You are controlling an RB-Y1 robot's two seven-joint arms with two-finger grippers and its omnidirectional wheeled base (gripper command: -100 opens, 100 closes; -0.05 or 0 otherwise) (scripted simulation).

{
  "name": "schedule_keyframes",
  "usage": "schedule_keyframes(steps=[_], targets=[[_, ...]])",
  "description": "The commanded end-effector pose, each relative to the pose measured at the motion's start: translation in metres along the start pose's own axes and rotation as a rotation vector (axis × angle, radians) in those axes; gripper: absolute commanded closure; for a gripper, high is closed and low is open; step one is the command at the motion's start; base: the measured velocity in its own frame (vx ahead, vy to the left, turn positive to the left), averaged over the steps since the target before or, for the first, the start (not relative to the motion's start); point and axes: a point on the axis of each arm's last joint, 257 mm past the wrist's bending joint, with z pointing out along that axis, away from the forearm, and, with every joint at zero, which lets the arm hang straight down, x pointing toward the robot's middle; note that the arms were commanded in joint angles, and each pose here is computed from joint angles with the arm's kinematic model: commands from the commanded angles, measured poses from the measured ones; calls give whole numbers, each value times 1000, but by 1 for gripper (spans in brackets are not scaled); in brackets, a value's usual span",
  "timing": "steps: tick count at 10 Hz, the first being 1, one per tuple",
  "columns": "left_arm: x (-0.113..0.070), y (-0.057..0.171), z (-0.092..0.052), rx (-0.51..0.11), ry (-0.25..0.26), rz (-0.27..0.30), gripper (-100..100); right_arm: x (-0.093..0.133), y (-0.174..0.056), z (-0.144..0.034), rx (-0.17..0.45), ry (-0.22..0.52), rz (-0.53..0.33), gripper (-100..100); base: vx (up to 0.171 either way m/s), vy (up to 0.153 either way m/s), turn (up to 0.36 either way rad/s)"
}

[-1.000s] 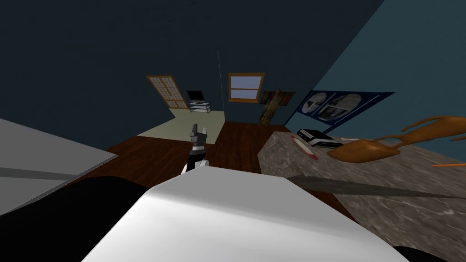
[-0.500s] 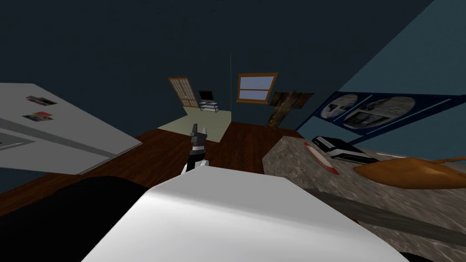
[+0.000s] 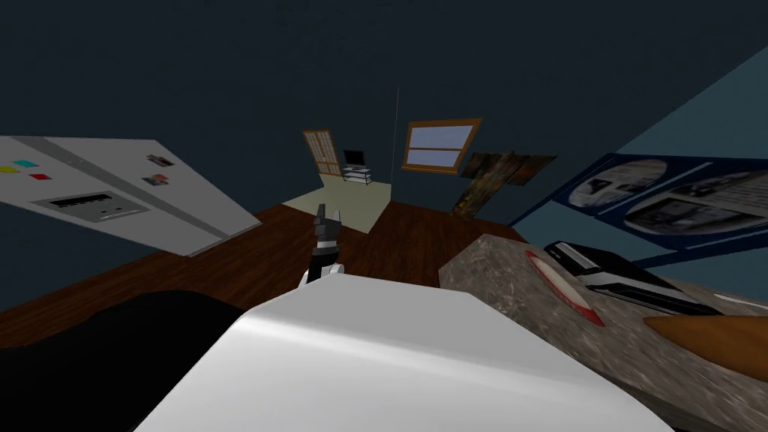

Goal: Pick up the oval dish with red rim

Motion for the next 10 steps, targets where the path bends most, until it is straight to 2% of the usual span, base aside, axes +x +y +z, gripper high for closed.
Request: schedule_keyframes(steps=[1, 2, 3, 4, 5, 6, 7, 8, 10], targets=[[0, 0, 0, 0, 0, 0, 0, -2, -16, -7, 30, 9, -1, -100, 17, -18, -39], [0, 0, 0, 0, 0, 0, 0, -3, -21, -9, 41, 6, 0, -100, 3, 2, -30], [0, 0, 0, 0, 0, 0, 0, -2, -43, -30, 111, 42, -5, -100, 16, -11, 375], [0, 0, 0, 0, 0, 0, 0, -3, -49, -33, 125, 38, -5, -100, 23, -39, 179], [0, 0, 0, 0, 0, 0, 0, -4, -70, -55, 195, 71, -10, -100, 54, -49, 288], [0, 0, 0, 0, 0, 0, 0, -6, -74, -58, 206, 69, -11, -100, 50, -55, 149], [0, 0, 0, 0, 0, 0, 0, -10, -96, -82, 281, 97, -20, -100, 48, -54, 311], [0, 0, 0, 0, 0, 0, 0, -10, -96, -82, 282, 96, -20, -100, 38, -53, 183], [0, 0, 0, 0, 0, 0, 0, -21, -127, -125, 409, 140, -36, -100, 69, -97, 331]])
